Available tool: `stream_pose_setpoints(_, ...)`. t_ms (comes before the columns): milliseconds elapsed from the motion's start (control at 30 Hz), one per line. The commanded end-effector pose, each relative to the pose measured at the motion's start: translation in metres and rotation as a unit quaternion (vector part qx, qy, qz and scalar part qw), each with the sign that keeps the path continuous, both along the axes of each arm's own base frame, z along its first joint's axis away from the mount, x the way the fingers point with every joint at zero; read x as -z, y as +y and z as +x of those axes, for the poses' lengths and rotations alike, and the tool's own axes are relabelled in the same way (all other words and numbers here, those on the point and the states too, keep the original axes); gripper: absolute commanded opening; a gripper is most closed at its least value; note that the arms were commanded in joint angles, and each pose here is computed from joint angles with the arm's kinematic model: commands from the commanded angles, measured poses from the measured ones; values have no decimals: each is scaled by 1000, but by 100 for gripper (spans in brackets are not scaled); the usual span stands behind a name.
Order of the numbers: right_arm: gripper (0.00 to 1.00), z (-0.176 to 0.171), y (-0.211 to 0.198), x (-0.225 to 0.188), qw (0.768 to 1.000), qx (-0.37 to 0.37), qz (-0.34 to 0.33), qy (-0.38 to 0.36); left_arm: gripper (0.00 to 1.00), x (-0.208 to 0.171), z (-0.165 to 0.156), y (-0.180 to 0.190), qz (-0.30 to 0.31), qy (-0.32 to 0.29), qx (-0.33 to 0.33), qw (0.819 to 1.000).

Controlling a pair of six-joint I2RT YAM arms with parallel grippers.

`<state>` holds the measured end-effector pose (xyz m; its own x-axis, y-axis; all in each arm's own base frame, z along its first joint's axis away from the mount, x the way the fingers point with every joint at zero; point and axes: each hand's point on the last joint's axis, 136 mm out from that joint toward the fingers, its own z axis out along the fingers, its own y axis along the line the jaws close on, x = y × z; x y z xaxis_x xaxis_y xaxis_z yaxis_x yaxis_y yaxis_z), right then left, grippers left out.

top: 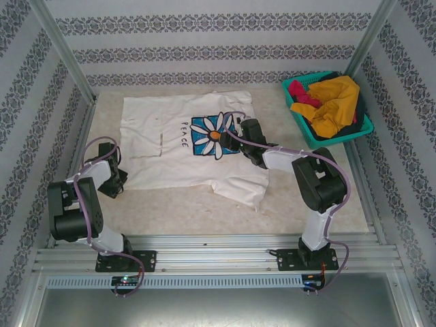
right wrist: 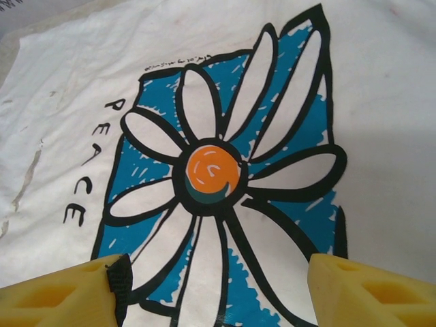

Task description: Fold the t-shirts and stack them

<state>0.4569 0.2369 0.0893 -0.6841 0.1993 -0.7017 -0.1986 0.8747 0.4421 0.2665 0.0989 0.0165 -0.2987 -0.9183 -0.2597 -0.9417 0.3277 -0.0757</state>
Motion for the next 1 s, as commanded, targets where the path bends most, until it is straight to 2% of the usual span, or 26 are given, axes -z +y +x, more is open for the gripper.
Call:
stream_pose_setpoints(0, 69, -2, -6, -2, 1000, 2, 5, -4, 38, 1, 0, 9, 6, 1, -20, 1000)
stream_pose_setpoints(200, 69, -12, -14, -11, 1000, 10, 7, -10, 17, 5, 2, 7, -2, 4, -16, 1000)
stream_pose_setpoints(333, 68, -30, -33, -18, 999, 36, -7, -12, 4, 0, 3, 6, -3, -6, -8, 1000)
stream_pose_setpoints(433, 66, -55, -59, -18, 997, 78, -23, 3, 0, -4, 3, 5, -2, -18, -3, 1000)
stream_pose_setpoints(567, 65, -104, -92, -5, 989, 128, -50, 55, 0, -9, 4, 2, -4, -38, 1, 999)
stream_pose_setpoints(700, 61, -158, -115, 17, 975, 168, -49, 140, 0, -14, 5, 2, 0, -53, 6, 999)
stream_pose_setpoints(800, 58, -185, -123, 26, 966, 191, -29, 173, 0, -16, 8, 2, 3, -59, 13, 998)
stream_pose_setpoints(967, 54, -211, -115, 40, 953, 201, 32, 224, 0, -13, 12, 0, -1, -64, 25, 998)
